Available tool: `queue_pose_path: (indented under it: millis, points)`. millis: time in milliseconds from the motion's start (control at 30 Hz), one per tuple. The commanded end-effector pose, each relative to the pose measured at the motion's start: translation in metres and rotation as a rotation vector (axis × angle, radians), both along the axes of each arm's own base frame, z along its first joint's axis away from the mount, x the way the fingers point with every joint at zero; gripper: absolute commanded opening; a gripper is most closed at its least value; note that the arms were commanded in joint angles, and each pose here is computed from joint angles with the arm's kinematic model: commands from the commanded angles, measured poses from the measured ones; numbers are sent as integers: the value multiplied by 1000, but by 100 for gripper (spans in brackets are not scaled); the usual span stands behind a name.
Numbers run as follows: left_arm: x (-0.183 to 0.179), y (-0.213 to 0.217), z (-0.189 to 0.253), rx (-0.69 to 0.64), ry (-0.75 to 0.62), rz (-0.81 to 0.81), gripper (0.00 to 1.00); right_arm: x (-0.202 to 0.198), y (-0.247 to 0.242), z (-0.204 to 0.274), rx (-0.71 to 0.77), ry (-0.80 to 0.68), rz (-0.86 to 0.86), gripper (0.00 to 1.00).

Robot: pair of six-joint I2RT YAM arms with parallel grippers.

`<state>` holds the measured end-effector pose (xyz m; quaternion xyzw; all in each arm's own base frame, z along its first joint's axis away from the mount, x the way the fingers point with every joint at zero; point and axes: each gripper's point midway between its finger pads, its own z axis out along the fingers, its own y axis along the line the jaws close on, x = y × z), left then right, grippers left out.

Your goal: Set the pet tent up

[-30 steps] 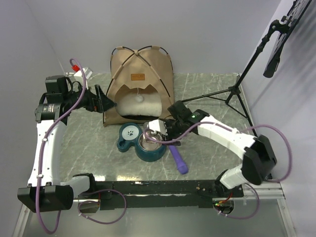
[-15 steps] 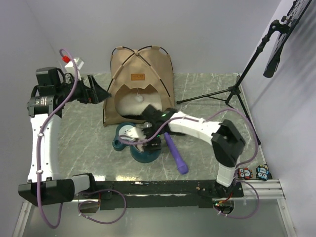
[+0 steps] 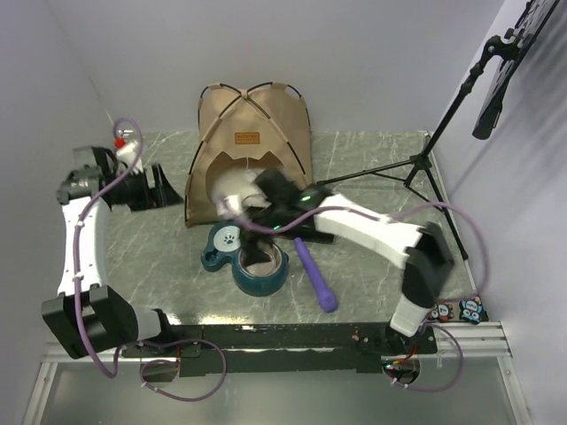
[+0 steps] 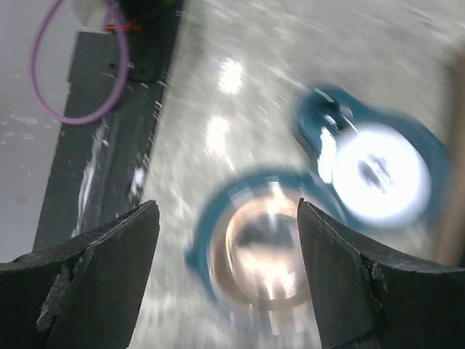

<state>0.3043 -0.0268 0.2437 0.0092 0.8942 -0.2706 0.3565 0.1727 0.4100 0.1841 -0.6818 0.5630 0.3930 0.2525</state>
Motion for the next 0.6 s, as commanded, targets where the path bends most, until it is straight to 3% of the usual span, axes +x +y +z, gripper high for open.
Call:
queue_pose_path:
  millis: [0, 100, 200, 300, 567]
  points:
    - [-21, -5, -56, 37, 103, -6, 75, 17, -62, 49, 58, -15, -139, 84]
    - [-15, -15, -67, 24, 68, 82, 65, 42, -97, 52, 43, -25, -268, 85]
    - [-11, -38, -84, 114, 91, 115, 52, 59, -122, 56, 27, -47, -358, 85]
    - [-16, -54, -108, 185, 206, 143, 40, 71, -138, 60, 19, -92, -426, 85]
    - [-37, -70, -149, 114, 428, 212, 48, 82, -159, 63, 16, -104, -517, 86]
